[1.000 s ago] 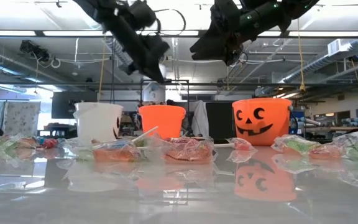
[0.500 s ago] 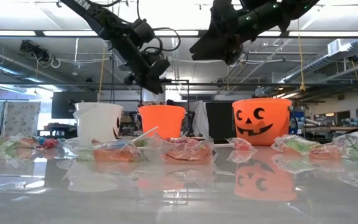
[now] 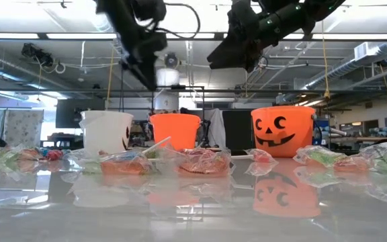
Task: Sort candy by brand, put in halloween buckets
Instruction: Put the green lollipop into the left orange bucket
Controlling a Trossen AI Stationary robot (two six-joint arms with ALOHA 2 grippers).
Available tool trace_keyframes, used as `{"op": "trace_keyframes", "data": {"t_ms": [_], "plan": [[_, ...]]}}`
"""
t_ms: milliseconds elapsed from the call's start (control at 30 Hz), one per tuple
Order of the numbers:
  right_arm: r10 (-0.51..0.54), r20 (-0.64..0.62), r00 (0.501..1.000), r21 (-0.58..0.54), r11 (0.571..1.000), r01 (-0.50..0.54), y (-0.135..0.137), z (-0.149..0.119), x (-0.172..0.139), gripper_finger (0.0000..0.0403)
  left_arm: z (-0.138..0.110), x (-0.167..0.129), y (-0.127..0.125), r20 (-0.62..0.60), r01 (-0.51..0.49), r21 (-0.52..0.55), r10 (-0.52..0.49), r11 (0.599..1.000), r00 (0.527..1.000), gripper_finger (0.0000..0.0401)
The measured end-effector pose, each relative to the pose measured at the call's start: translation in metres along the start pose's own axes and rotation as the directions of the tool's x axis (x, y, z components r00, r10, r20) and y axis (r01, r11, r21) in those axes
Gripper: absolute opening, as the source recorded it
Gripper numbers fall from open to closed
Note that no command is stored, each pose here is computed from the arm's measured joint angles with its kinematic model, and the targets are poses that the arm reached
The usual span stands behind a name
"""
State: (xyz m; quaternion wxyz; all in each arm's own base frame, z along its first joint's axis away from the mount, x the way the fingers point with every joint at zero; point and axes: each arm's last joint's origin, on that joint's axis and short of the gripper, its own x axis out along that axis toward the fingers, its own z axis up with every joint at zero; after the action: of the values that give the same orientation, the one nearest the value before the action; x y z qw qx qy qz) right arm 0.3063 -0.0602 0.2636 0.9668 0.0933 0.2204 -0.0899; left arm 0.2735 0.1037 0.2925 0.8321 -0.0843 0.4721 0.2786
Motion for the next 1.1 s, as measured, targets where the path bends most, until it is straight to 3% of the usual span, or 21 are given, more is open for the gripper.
{"op": "trace_keyframes", "data": {"t_ms": [233,500,767,1000,1100], "plan": [[0.0,-0.009,1.0,0.002,1.0,0.0,0.0,-0.001,0.0,0.015,-0.039,-0.024,-0.037,-0.201,-0.045,-0.055,0.034,0.997,0.979,0.0131],[0.01,-0.02,1.0,0.006,1.0,-0.01,0.004,-0.002,0.0,0.015,-0.106,-0.001,-0.038,-0.357,-0.153,-0.17,0.084,0.973,0.93,0.0131],[0.011,-0.02,1.0,0.016,1.0,-0.011,0.004,-0.002,0.0,0.015,-0.161,0.009,-0.021,-0.443,-0.322,-0.34,0.152,0.884,0.884,0.0136],[0.012,-0.02,1.0,0.023,1.0,-0.012,0.005,-0.002,0.0,0.015,-0.175,0.008,-0.014,-0.476,-0.424,-0.394,0.213,0.816,0.853,0.0172],[0.012,-0.023,1.0,0.024,1.0,-0.011,0.004,-0.003,0.0,0.015,-0.183,0.013,-0.013,-0.485,-0.459,-0.447,0.223,0.768,0.846,0.0198]]}}
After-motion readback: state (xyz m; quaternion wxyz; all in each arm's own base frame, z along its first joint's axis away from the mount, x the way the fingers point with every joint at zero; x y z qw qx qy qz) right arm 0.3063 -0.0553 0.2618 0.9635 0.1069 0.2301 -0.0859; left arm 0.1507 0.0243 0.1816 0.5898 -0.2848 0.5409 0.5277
